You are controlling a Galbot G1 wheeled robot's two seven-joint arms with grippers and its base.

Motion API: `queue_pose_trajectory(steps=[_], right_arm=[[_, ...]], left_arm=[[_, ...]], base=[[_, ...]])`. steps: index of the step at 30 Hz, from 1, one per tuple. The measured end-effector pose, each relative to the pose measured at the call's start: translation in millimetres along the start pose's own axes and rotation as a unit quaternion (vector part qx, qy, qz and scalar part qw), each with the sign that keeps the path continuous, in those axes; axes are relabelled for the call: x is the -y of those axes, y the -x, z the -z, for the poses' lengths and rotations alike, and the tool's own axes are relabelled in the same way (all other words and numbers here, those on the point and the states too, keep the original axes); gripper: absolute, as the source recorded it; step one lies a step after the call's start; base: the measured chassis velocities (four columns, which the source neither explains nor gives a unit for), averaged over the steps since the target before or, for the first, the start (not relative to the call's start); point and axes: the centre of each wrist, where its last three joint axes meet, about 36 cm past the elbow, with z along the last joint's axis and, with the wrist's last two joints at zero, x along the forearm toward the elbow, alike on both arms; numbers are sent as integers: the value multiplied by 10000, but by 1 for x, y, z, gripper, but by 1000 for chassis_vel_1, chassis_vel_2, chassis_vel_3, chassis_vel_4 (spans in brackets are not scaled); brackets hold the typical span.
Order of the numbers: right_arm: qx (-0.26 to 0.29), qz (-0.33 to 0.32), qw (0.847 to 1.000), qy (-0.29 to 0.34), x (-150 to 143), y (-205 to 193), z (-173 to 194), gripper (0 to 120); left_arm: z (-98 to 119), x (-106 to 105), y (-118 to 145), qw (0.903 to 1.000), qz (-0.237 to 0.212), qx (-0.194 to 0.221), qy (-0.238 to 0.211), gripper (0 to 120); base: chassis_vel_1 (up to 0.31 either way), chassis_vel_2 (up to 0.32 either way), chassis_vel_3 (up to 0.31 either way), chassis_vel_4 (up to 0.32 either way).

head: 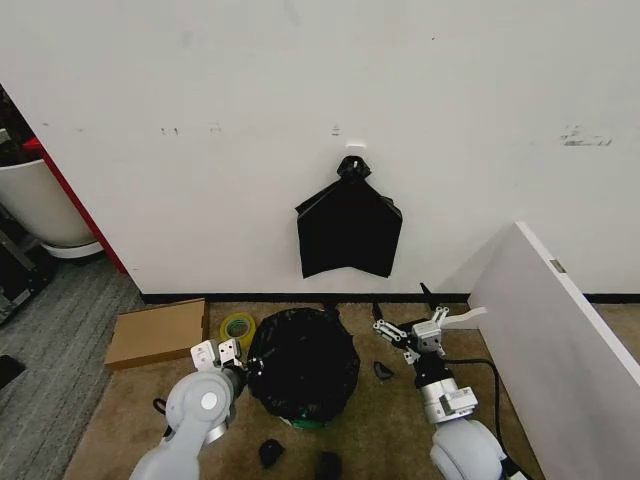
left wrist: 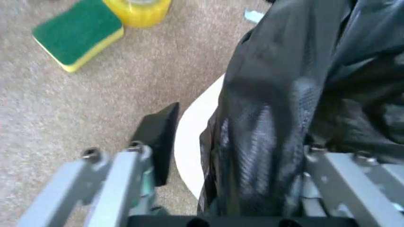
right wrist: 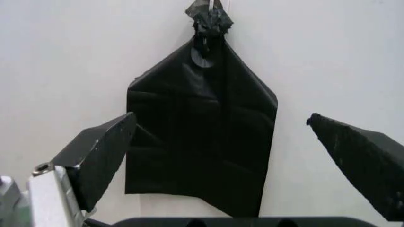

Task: Place the garbage bag over the trash bin.

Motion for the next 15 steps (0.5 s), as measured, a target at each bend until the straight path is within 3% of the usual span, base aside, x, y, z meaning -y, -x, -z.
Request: queue_pose_trajectory(steps=[9,11,14,15], right_arm=[[23,-205,9998,-2,7,4,1,100],[13,-243,9997,5,7,4,1,100],[33,-301,9995,14,7,5,3,100],[53,-365,9993,17,8,7,5,100]], left_arm=[[12,16,-83,9921,-1,1176,436,85],[14,18,-96,9881,13,1440,535,94],[16,20,-104,9833,-115,1724,566,99],[15,19,-105,9761,-301,2077,564,100]], base=[[0,0,0,0],[0,0,0,0],[0,0,0,0],[0,0,0,0]])
